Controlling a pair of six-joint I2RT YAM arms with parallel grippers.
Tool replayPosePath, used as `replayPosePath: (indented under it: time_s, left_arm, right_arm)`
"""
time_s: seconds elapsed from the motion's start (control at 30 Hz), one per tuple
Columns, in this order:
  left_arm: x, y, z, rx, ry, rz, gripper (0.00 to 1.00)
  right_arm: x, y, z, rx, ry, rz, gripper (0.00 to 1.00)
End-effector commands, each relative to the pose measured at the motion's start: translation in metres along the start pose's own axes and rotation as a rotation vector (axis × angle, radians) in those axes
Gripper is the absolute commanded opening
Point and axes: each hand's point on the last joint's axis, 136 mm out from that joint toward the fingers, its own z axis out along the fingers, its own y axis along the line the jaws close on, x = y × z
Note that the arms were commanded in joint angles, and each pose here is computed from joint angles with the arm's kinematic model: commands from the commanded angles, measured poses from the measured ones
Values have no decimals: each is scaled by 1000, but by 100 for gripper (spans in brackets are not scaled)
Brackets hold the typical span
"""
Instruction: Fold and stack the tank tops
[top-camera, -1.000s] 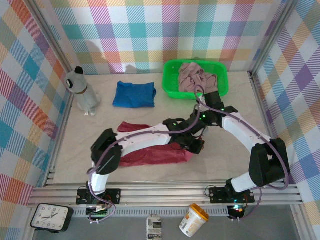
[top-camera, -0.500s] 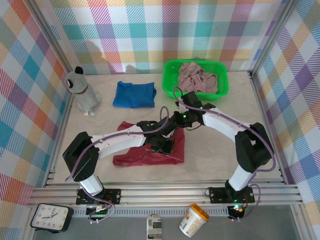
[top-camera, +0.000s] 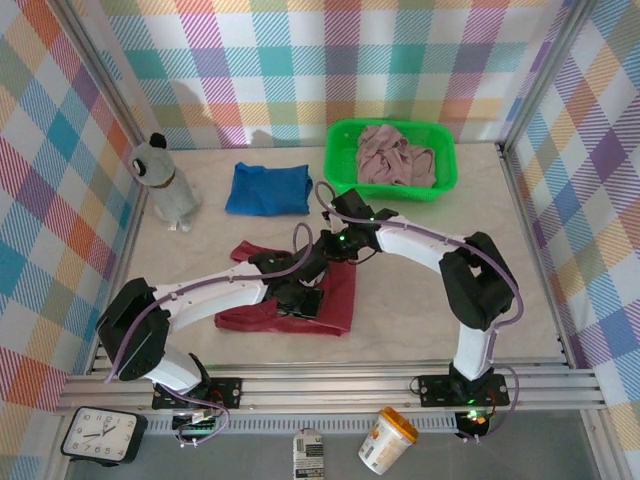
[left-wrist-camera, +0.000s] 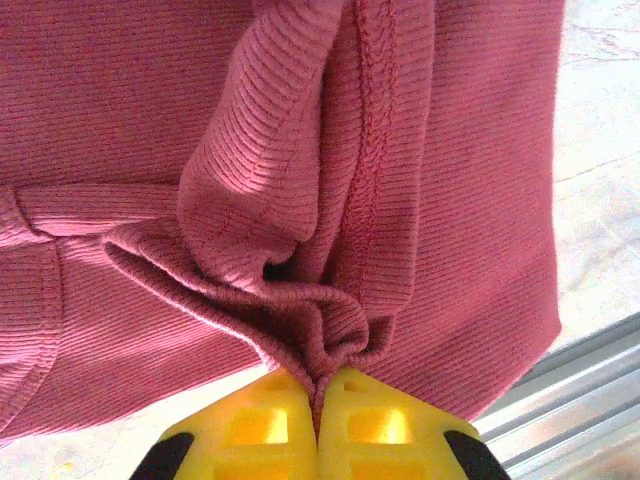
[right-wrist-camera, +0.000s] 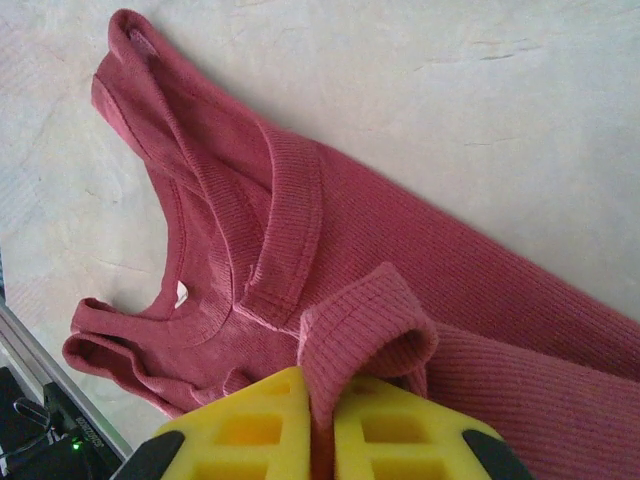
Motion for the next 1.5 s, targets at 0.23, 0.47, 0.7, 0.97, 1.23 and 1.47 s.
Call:
replayPosePath:
  time_s: [0.23,0.47,0.7,0.97,1.23,1.47]
  left_arm:
    - [20,48,-10,-132,14,-61,7]
    - [28,75,-5,-240,48,-92,10]
    - [31,87,-8,-311,57,-126,24]
    - [25,99,-36,-407,12,-144,35]
    - [3,74,-49,-313,-50,-137,42]
    - [-27,0,-30,-47,-80,-52,50]
  right_arm:
    - [-11,33,18,-115,-4,-3,13]
    - [-10,39,39,-157,22,4,17]
    - [-12,50,52,-199,39,0,28]
    - [-21,64,34,-243,3,-48,39]
    - [-21,31,-22,-127,-87,-116,49]
    - [27,-43,-54,80,-50,-69,53]
